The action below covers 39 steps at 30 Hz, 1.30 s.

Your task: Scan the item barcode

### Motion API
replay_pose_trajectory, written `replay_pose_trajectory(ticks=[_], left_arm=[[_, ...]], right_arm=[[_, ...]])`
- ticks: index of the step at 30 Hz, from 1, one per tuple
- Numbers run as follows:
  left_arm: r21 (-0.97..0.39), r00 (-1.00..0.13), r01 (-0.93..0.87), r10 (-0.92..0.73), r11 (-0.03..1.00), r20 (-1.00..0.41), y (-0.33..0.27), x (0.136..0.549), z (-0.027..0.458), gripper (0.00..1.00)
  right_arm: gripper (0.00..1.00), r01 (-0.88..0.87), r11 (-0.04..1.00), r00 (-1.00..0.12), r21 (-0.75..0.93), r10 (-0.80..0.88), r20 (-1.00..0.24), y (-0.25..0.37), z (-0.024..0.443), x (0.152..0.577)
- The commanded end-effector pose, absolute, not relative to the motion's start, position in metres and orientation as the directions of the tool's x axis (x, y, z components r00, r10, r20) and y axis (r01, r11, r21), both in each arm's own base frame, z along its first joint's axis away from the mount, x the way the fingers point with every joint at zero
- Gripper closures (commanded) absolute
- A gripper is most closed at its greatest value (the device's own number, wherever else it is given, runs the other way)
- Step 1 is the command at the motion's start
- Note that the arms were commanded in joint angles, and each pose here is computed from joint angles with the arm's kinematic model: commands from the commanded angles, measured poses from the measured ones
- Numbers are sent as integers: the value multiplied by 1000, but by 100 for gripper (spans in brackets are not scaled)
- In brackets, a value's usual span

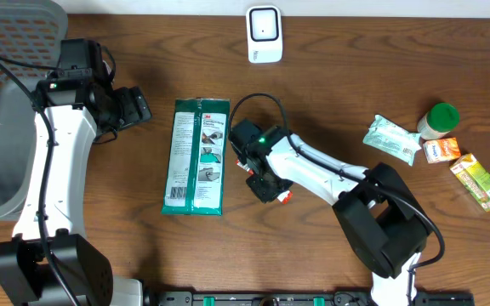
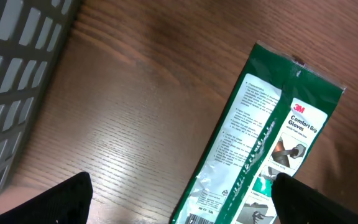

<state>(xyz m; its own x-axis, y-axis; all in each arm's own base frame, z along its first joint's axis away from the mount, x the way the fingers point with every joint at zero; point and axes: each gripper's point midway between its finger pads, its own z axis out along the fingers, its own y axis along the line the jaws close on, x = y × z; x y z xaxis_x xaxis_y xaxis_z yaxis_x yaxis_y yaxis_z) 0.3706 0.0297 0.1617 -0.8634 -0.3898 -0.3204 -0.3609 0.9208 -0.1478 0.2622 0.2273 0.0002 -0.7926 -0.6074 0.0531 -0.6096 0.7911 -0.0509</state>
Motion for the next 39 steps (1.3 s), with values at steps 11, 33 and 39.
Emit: replay_pose_trajectory(ticks=[11, 33, 39], left_arm=[[-143, -866, -361, -388, 921, -315, 31, 370, 161, 8], [-143, -866, -361, -388, 921, -315, 31, 370, 161, 7], [-143, -866, -361, -388, 921, -315, 31, 370, 161, 8]], right_arm=[[70, -587, 805, -809, -84, -580, 98, 210, -17, 248], [66, -584, 810, -811, -48, -583, 34, 234, 14, 266], [59, -604, 795, -797, -56, -602, 44, 231, 14, 266]])
